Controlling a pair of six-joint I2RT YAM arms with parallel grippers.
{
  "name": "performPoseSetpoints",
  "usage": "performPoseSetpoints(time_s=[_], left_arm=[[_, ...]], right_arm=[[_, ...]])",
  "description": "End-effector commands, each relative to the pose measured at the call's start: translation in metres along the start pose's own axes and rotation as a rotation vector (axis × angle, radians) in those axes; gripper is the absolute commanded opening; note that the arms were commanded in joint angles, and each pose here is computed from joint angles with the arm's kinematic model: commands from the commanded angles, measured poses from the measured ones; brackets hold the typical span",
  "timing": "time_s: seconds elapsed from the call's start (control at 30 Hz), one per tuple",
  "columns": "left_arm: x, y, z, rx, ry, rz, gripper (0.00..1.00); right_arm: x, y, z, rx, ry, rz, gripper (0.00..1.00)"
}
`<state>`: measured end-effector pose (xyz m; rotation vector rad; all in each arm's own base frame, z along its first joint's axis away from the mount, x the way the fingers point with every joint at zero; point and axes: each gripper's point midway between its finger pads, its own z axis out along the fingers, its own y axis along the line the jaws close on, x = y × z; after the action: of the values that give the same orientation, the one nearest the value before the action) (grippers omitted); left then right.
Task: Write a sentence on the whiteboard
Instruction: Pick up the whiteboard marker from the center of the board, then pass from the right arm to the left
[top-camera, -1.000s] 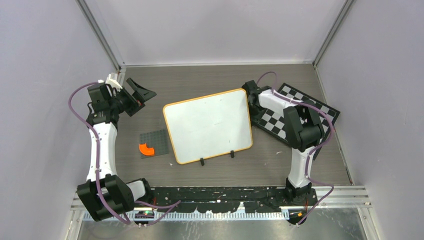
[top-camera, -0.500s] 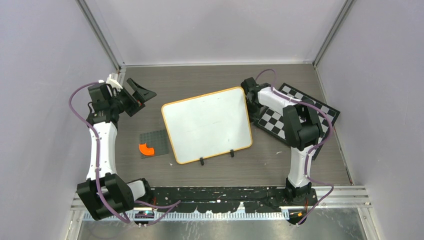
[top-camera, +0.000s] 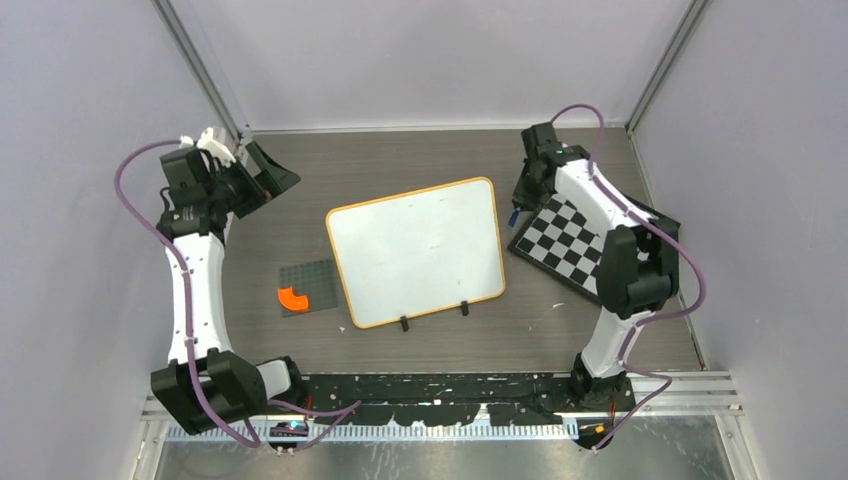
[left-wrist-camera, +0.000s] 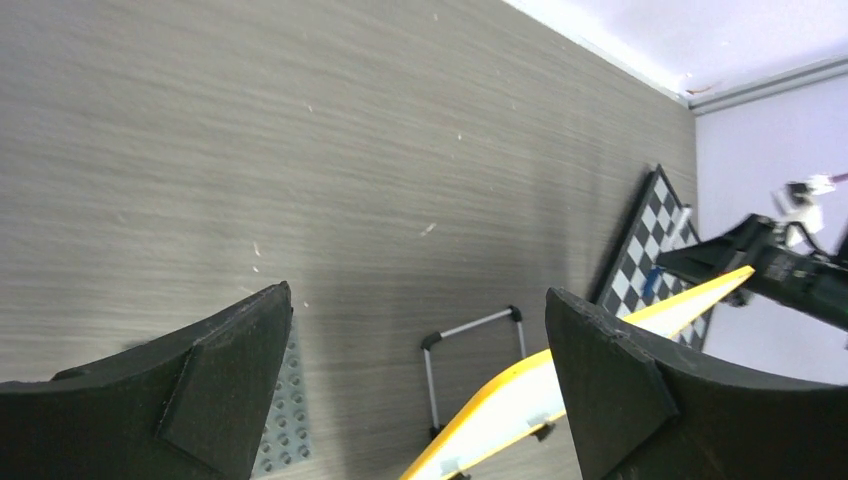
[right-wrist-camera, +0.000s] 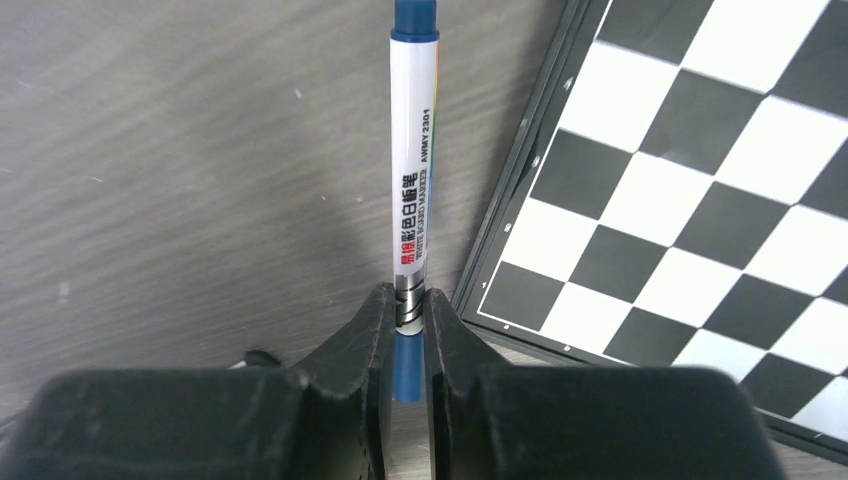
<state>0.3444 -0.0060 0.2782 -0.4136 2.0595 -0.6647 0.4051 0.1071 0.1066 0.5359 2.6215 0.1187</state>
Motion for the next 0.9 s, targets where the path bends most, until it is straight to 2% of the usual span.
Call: performPoseSetpoints(time_s=[0.0, 0.13, 0.23, 0.33, 0.47, 0.6, 0.73, 0.87], left_arm=[[-0.033, -0.007, -0.016, -0.033, -0.047, 0.204, 1.0], [-0.07, -0.027, -0.033, -0.039, -0.152, 0.277, 1.0], [-0.082, -0.073, -0.043, 0.159, -0.176, 0.326, 1.0], [-0.086, -0.126, -0.054, 0.355, -0.162, 0.349, 1.0], [-0.054, -0.192, -0.058, 0.536, -0.099, 0.444, 1.0], [-0.009, -0.251, -0.061, 0.686, -0.038, 0.467, 1.0], [0.016, -0.282, -0.043, 0.807, 0.062, 0.339, 0.95], [0.04, -0.306, -0.021, 0.869, 0.145, 0.272, 0.88]], right_arm=[[-0.068, 0.014, -0.069, -0.161, -0.216, -0.004, 0.0], [-0.1, 0.019, -0.122, -0.246, -0.367, -0.036, 0.0], [-0.113, 0.029, -0.167, -0.338, -0.464, -0.052, 0.0], [-0.113, 0.047, -0.21, -0.481, -0.5, -0.056, 0.0], [-0.107, 0.071, -0.269, -0.697, -0.534, -0.03, 0.0], [-0.083, 0.096, -0.315, -0.865, -0.481, -0.02, 0.0], [-0.063, 0.123, -0.34, -1.02, -0.383, -0.007, 0.0], [-0.049, 0.142, -0.34, -1.052, -0.341, -0.012, 0.0]])
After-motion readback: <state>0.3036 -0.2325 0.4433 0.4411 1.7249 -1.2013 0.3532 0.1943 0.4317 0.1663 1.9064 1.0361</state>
